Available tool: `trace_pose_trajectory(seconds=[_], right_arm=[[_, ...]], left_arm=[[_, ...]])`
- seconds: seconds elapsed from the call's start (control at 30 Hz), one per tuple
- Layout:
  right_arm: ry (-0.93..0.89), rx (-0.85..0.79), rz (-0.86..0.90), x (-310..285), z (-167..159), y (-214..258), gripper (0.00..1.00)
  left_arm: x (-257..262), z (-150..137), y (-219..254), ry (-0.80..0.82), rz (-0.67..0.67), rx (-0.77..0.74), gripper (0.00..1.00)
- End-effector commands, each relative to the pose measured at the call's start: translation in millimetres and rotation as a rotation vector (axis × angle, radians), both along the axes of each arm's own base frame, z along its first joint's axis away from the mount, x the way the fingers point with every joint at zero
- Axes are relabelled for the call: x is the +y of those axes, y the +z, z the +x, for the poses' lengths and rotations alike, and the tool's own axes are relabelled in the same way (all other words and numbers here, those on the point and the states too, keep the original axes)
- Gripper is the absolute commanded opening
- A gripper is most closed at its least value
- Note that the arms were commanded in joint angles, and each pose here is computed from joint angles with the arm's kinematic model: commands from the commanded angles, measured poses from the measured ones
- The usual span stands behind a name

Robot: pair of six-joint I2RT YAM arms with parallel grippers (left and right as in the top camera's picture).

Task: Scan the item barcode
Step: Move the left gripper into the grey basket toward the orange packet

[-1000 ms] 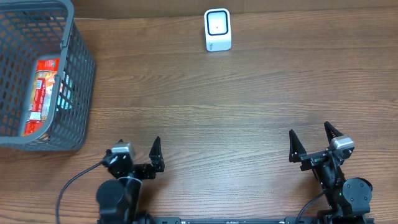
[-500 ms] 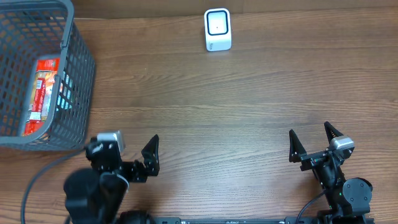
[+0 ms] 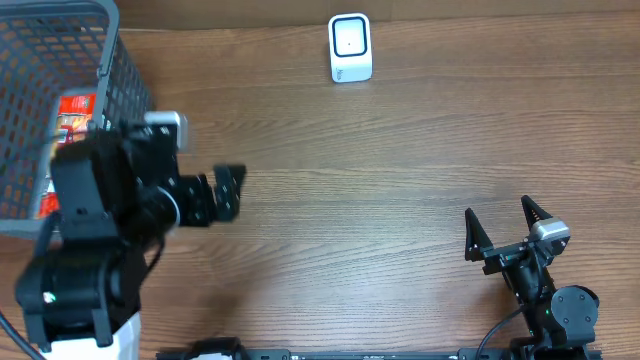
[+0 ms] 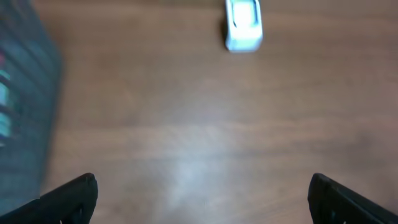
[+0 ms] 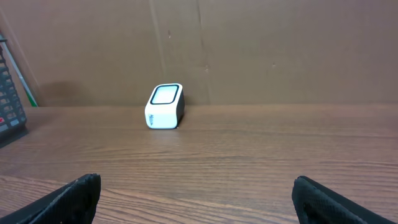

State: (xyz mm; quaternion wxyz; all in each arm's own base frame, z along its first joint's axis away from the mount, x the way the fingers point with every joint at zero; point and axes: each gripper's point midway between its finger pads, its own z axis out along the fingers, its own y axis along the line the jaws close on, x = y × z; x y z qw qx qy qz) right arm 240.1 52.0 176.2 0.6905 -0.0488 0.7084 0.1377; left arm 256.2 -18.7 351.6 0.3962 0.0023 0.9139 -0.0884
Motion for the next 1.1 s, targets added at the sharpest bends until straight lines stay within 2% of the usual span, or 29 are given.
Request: trace_pose_trajectory(seconds=[0.0,0.17,0.4,0.57,0.73,1.07], right_arm=[[0.001,0.0,0.002,-0.2,0.2,-2.7,1.0],[0.001,0.0,0.002,-0.2,0.2,-2.7,1.0],[0.001,0.0,0.002,-0.2,0.2,-2.7,1.0],[0.001,0.0,0.002,-0.2,0.2,-2.7,1.0],[0.001,0.0,0.002,-0.2,0.2,-2.7,1.0],[0.001,0.0,0.002,-0.2,0.2,-2.7,1.0]], left_arm=[[28.1,17.9,19.9,0.093,0.139,-0.069,1.0],[63.8,56.8,23.1,0.231,0.186,-0.108,1.0],[150.3,88.8,19.1,0.456,0.2,-0.138,1.0],[204.2,95.5,22.8,0.526,0.144,-0.203,1.0],[244.0,94.3,26.1,0.548,0.147,-0.253,1.0],[297.9,102.0,-57.4,0.586,0.106,-0.045,1.0]])
